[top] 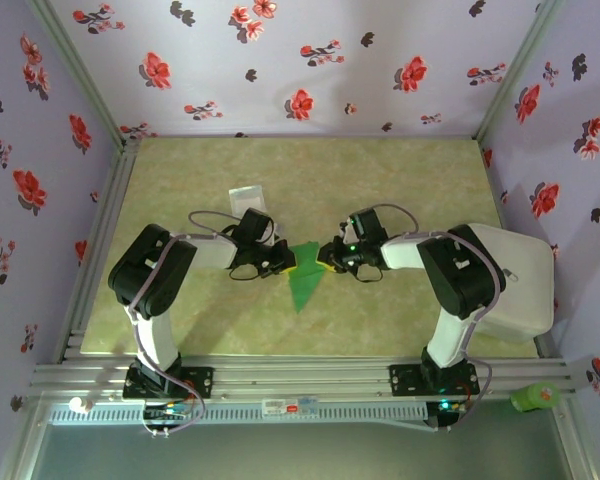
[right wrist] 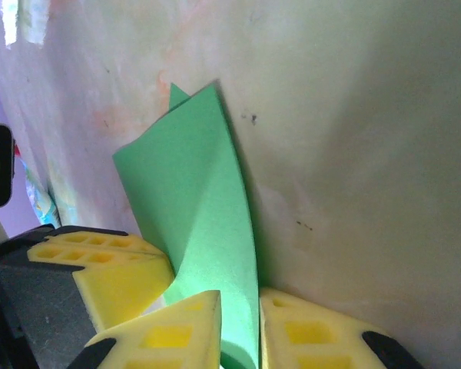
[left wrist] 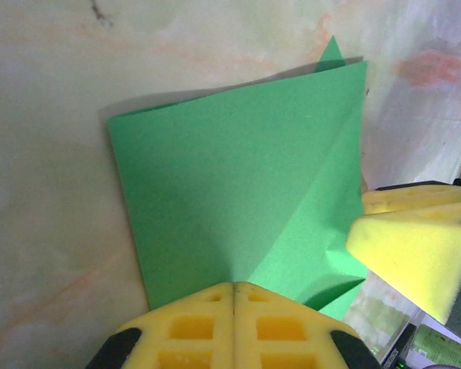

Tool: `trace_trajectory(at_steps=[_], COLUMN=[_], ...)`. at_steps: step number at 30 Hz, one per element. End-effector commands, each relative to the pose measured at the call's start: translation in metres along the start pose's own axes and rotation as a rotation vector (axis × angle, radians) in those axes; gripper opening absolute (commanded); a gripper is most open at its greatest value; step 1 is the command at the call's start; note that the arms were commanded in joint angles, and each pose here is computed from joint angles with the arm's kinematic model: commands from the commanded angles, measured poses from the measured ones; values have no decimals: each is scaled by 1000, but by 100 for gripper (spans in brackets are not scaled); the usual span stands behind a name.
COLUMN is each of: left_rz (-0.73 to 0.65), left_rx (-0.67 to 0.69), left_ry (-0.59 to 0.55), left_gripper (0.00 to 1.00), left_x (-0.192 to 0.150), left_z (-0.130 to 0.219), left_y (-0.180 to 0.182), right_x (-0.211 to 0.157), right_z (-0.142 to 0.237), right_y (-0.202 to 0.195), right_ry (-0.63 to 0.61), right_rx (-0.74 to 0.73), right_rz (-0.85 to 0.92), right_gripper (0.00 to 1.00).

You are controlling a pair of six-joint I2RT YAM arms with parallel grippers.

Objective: Fold a paper plane with a square sheet of paper (pick it up from the middle)
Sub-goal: Fold the wing for the fifth time at the center of the table.

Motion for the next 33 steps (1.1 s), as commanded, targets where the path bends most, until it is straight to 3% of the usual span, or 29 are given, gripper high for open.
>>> trace_trajectory(at_steps=[1,12,18,33], left_rz=[12,9,11,3], left_rx=[39,37,37,20], left_ry=[10,19,19,13], left_gripper=[1,1,1,1], left_x=[-2,-3,-3,0], left_z=[6,6,6,7], left_y=[5,5,6,2], right_x=[-8,5,7,7], right_z=[3,3,6,3], right_y=[-2,11,6,6], right_ry=[51,56,44,66], right_rx=[15,54,4,25], right_rz=[17,79,84,86], right_gripper=[18,18,24,18])
Point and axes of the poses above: each hand's point on the last joint's axis, 136 mm out from that joint toward the fingers, its own z axis back along the fingers, its own y axis along the line the jaws close on, x = y × z, the point moved 9 cm from there along z, back along the fingers, and after that the axes turned 11 degrees about -z, right-handed, at the moved point
